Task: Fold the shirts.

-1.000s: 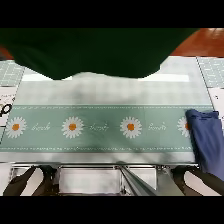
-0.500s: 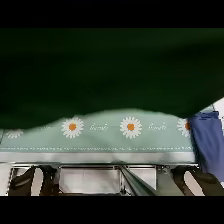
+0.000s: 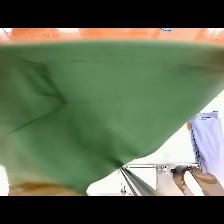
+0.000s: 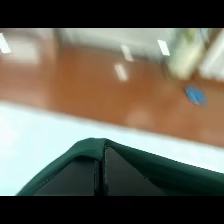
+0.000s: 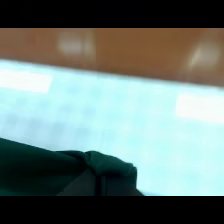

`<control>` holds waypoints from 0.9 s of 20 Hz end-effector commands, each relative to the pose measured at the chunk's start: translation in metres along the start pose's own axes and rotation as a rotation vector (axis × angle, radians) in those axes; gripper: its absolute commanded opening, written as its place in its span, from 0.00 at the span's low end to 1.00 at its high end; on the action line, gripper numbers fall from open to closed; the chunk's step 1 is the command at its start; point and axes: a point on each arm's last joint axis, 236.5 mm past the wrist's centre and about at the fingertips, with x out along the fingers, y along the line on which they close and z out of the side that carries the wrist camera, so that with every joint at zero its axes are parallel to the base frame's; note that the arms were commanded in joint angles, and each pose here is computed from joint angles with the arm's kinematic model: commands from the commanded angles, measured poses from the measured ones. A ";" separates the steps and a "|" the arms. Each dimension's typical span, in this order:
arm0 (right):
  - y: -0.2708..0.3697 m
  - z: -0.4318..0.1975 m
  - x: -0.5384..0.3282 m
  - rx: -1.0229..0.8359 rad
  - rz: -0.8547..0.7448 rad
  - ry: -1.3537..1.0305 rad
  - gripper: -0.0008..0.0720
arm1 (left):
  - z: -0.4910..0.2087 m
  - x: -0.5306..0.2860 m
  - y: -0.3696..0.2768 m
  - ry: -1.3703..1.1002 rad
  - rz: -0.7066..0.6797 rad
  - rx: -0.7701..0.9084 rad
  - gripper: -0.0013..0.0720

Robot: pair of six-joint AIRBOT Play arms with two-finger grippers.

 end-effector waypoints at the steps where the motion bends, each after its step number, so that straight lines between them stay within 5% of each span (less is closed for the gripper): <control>1: -0.029 -0.032 0.087 0.078 0.027 0.145 0.04 | -0.081 0.091 0.025 0.212 -0.099 -0.188 0.04; 11: -0.097 -0.073 0.359 0.365 0.172 0.304 0.04 | -0.221 0.333 0.044 0.706 -0.116 -0.380 0.04; 18: -0.108 -0.094 0.405 0.423 0.204 0.415 0.04 | -0.244 0.362 0.029 0.793 -0.137 -0.416 0.04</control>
